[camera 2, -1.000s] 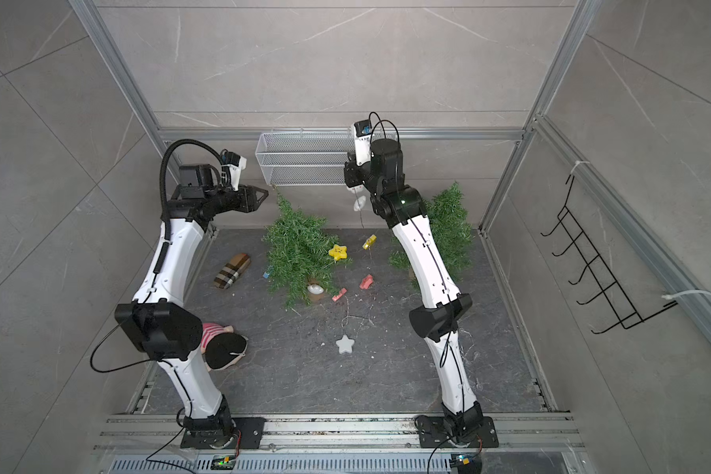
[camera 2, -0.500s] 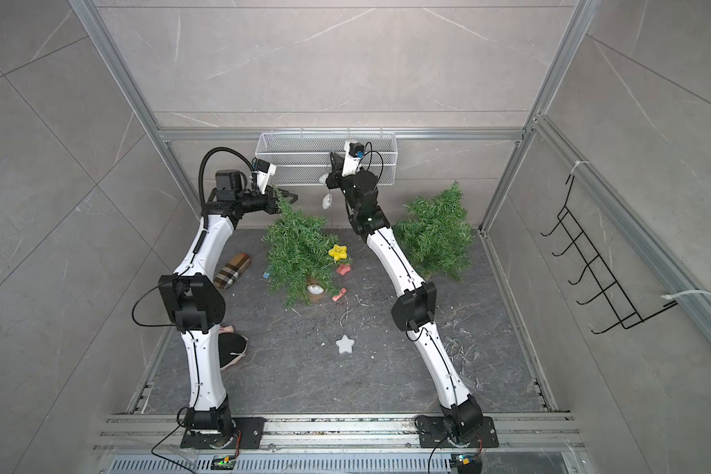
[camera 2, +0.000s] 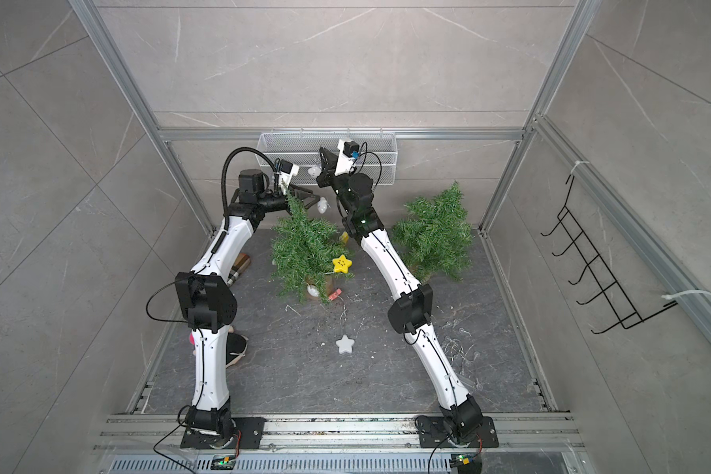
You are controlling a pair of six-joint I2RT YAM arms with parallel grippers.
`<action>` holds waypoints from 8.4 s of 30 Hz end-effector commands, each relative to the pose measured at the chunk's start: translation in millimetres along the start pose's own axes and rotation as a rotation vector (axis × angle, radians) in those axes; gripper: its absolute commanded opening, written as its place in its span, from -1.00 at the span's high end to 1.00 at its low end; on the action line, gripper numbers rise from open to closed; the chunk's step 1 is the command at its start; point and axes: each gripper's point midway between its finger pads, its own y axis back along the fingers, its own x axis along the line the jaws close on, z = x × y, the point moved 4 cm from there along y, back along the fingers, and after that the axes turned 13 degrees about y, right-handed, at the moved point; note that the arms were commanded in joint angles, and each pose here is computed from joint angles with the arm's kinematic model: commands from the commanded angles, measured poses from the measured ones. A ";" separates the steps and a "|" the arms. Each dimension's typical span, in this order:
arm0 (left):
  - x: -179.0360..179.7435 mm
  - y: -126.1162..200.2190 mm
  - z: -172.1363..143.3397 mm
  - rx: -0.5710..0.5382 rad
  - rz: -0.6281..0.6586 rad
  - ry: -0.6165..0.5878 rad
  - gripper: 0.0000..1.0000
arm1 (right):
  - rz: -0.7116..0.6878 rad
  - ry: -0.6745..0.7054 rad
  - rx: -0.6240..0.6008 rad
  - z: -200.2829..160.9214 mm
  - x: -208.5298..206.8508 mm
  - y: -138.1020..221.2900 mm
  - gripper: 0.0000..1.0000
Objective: Wrap string light around the christmas tree
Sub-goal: Wrap the light string around the Christmas tree.
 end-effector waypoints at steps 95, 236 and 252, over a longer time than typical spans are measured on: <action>-89.2 -4.0 100.2 -0.313 -0.031 -0.192 1.00 | -0.238 -0.252 1.113 -132.1 29.9 302.8 0.08; -225.0 180.7 -46.1 0.034 0.350 0.308 1.00 | 0.244 -0.114 0.834 -11.2 148.7 271.2 0.15; -249.8 179.5 -61.1 0.105 0.170 0.208 1.00 | 0.268 -0.100 0.431 -57.7 217.9 267.9 0.41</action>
